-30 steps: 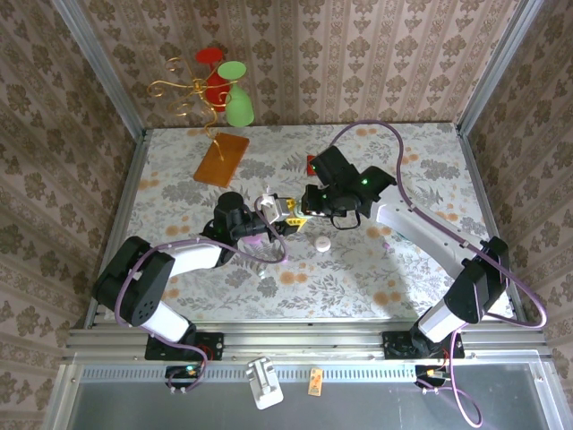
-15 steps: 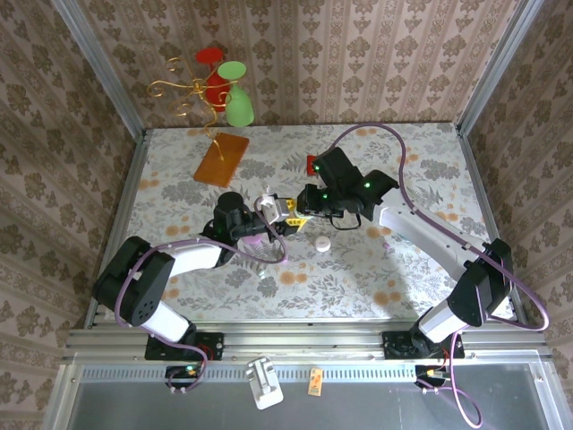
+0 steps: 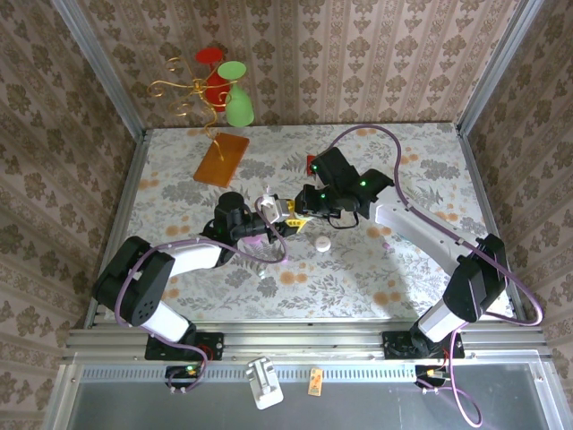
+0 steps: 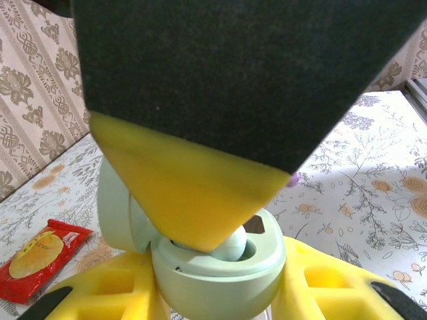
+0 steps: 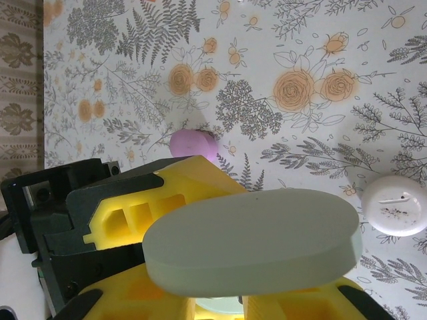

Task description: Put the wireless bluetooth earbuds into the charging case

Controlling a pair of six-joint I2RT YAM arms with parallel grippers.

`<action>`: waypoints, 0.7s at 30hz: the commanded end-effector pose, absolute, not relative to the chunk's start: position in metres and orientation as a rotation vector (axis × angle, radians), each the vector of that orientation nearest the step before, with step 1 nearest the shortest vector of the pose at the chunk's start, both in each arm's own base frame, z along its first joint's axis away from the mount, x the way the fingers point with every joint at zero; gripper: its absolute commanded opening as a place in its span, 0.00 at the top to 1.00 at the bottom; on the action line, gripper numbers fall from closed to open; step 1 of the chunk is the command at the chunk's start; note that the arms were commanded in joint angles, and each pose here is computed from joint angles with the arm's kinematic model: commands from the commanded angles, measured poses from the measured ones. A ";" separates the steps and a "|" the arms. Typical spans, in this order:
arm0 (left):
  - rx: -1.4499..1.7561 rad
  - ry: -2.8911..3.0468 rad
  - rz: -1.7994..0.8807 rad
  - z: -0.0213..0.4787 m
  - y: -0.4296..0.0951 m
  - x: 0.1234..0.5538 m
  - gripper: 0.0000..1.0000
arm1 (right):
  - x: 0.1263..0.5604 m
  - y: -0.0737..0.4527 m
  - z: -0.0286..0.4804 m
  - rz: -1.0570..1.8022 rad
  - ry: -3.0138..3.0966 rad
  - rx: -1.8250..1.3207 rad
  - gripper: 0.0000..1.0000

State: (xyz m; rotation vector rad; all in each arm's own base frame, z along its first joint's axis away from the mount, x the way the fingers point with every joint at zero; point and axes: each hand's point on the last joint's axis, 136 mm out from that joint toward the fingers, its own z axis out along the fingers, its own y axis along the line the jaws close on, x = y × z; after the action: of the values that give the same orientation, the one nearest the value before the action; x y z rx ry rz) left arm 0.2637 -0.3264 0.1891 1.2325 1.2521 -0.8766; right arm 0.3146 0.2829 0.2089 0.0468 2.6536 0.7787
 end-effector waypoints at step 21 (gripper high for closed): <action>1.230 1.209 -0.852 0.199 -0.321 0.263 0.72 | 0.312 0.267 0.218 0.707 2.645 0.042 0.83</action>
State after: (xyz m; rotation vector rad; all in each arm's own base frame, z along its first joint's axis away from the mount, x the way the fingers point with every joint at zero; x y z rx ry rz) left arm 0.2651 -0.3254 0.1858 1.2288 1.2710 -0.8716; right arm 0.3156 0.2806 0.2076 0.0331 2.6554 0.7562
